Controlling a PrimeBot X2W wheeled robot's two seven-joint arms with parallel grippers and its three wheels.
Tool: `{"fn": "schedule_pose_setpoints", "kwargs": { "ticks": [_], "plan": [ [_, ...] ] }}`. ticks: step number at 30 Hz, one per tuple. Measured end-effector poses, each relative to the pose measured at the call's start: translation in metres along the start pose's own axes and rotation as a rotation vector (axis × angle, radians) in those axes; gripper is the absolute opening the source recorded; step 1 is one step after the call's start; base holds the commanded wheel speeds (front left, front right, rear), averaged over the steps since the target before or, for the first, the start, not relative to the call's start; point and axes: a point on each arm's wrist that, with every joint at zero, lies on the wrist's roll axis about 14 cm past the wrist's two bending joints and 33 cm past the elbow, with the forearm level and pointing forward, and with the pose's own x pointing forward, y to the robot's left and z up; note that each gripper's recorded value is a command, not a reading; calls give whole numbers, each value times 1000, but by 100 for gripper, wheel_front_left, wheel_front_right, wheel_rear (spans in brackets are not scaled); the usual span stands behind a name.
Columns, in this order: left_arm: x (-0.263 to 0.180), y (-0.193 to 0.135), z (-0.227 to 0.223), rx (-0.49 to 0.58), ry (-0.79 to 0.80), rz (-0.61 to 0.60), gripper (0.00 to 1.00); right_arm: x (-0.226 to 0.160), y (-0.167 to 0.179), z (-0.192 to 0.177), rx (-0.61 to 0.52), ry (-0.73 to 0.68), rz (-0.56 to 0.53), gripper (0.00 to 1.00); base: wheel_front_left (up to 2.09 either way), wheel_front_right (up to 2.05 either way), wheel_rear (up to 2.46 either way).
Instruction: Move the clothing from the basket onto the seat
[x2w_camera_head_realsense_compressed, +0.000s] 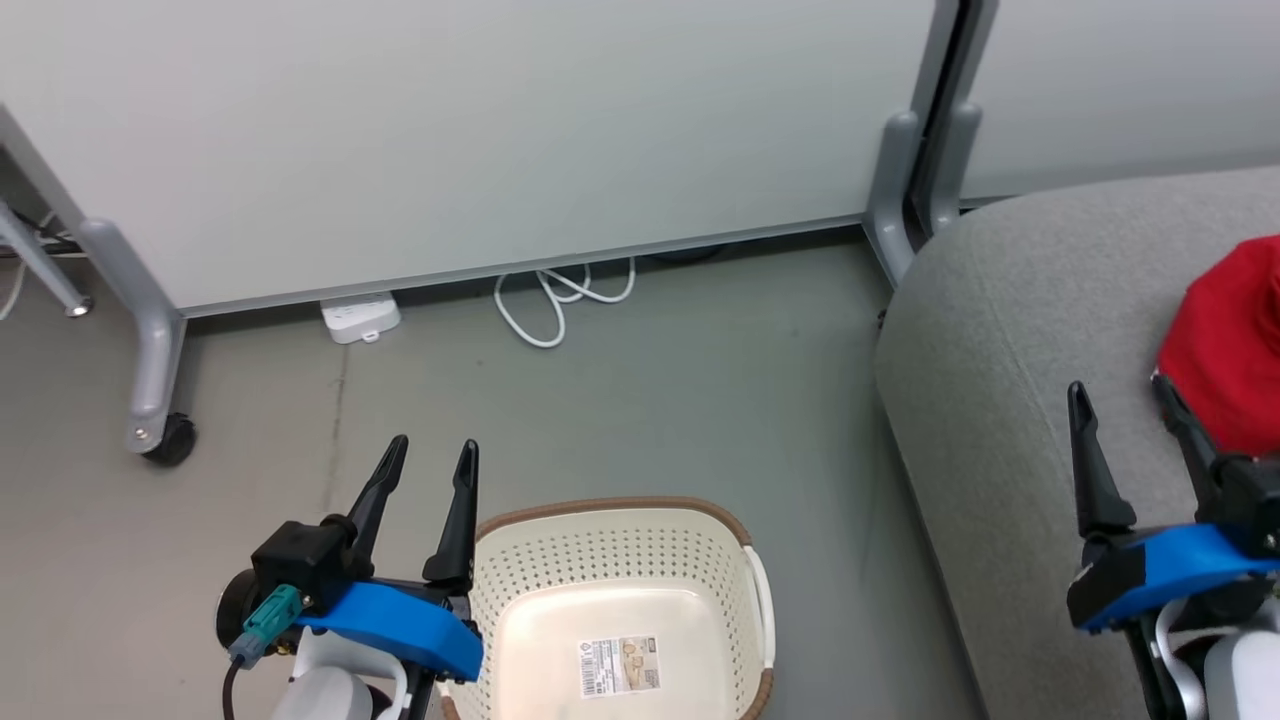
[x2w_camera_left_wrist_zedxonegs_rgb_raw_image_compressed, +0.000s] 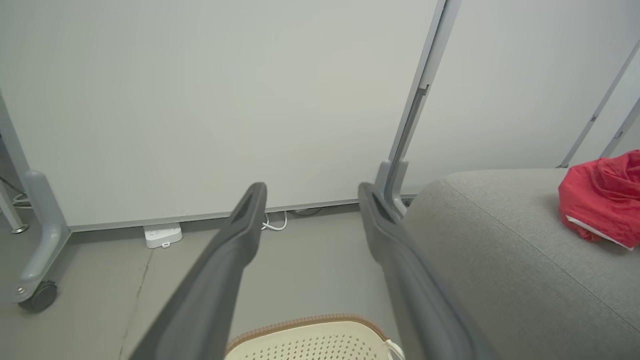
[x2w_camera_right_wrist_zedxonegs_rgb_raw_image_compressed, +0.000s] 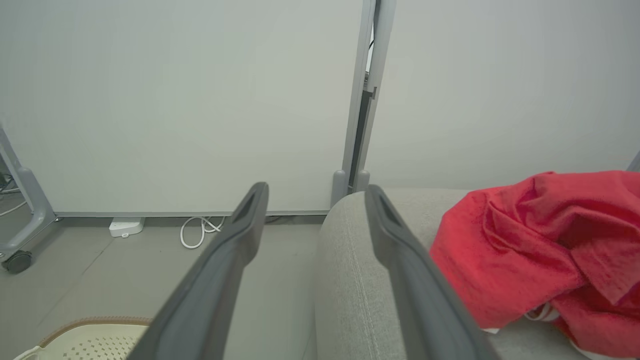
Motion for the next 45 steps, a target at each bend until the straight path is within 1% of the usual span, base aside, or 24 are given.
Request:
{"fn": "schedule_pose_setpoints", "kwargs": {
  "ticks": [9, 15, 35, 36, 45],
  "plan": [
    [-27, 30, 6, 5, -17, 107, 100, -17, 40, -2, 30, 19, 92, 100, 0, 0, 0],
    [-35, 38, 4, 4, -15, 138, 100, -23, 53, -7, 43, 37, 120, 100, 0, 0, 0],
    [-35, 43, -7, -9, 18, 153, 100, -26, 65, -23, 71, 83, 150, 100, 0, 0, 0],
    [-35, 42, -8, -14, 21, 152, 0, -26, 66, -24, 73, 88, 151, 0, 0, 0, 0],
    [-64, 40, -57, -64, 161, 193, 0, -35, 67, -55, 85, 187, 148, 0, 0, 0, 0]
  ]
}}
